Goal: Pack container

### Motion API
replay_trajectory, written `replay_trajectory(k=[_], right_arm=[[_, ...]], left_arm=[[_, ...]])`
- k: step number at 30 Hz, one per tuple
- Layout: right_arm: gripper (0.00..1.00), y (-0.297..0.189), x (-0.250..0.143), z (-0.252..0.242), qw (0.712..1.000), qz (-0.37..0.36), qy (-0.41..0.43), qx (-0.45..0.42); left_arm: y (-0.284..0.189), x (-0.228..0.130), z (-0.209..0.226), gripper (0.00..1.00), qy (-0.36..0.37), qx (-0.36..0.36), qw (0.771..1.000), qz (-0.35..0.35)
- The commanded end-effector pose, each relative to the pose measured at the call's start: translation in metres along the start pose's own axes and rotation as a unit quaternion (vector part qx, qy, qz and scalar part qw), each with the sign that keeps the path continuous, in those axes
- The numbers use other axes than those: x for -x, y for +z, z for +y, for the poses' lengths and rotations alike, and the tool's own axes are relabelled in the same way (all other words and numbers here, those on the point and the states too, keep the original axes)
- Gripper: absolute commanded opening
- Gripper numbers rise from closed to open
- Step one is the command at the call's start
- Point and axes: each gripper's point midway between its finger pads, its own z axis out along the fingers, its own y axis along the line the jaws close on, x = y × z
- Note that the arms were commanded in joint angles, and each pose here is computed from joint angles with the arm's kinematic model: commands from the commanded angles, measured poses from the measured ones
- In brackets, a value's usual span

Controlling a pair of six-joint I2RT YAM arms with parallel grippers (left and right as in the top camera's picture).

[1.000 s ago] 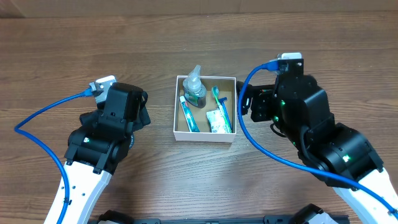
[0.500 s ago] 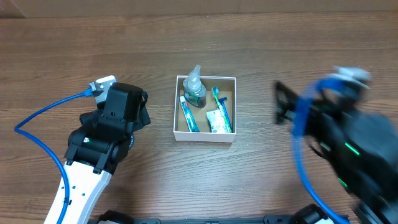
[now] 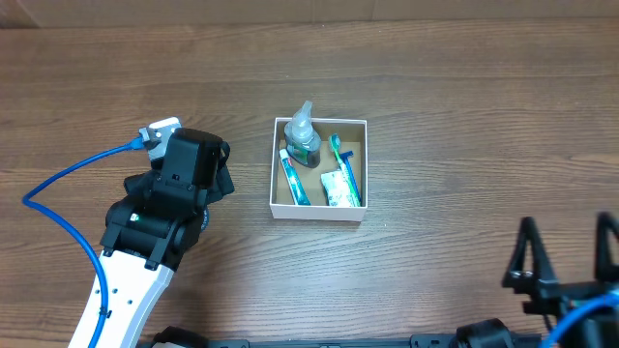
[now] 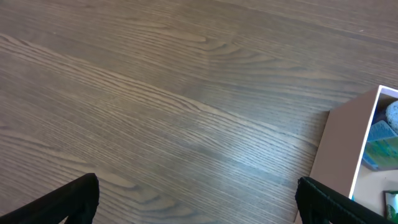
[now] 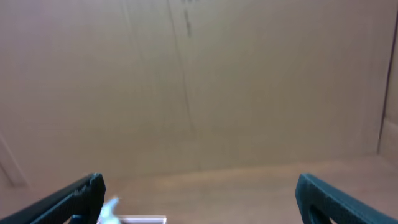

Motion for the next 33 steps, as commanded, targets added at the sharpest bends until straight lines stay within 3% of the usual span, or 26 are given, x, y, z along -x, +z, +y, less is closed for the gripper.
replay_trajectory(k=[1, 7, 13, 33], right_arm=[[1.00, 0.017, -0.036, 0.009, 0.999, 0.006, -0.008, 0.034], [1.00, 0.048, -0.089, 0.011, 0.998, -0.006, -0.008, 0.061], [1.00, 0.061, -0.117, 0.007, 0.996, -0.057, -0.009, 0.069], [1.00, 0.087, -0.219, -0.017, 0.999, 0.010, 0.003, 0.036]], left_arm=[[-0.002, 0.007, 0.002, 1.00, -0.001, 0.004, 1.000, -0.009], [-0.002, 0.006, 0.002, 1.00, -0.001, 0.004, 1.000, -0.009], [-0.002, 0.006, 0.002, 1.00, -0.001, 0.004, 1.000, -0.009], [-0.002, 0.007, 0.002, 1.00, -0.001, 0.004, 1.000, -0.009]])
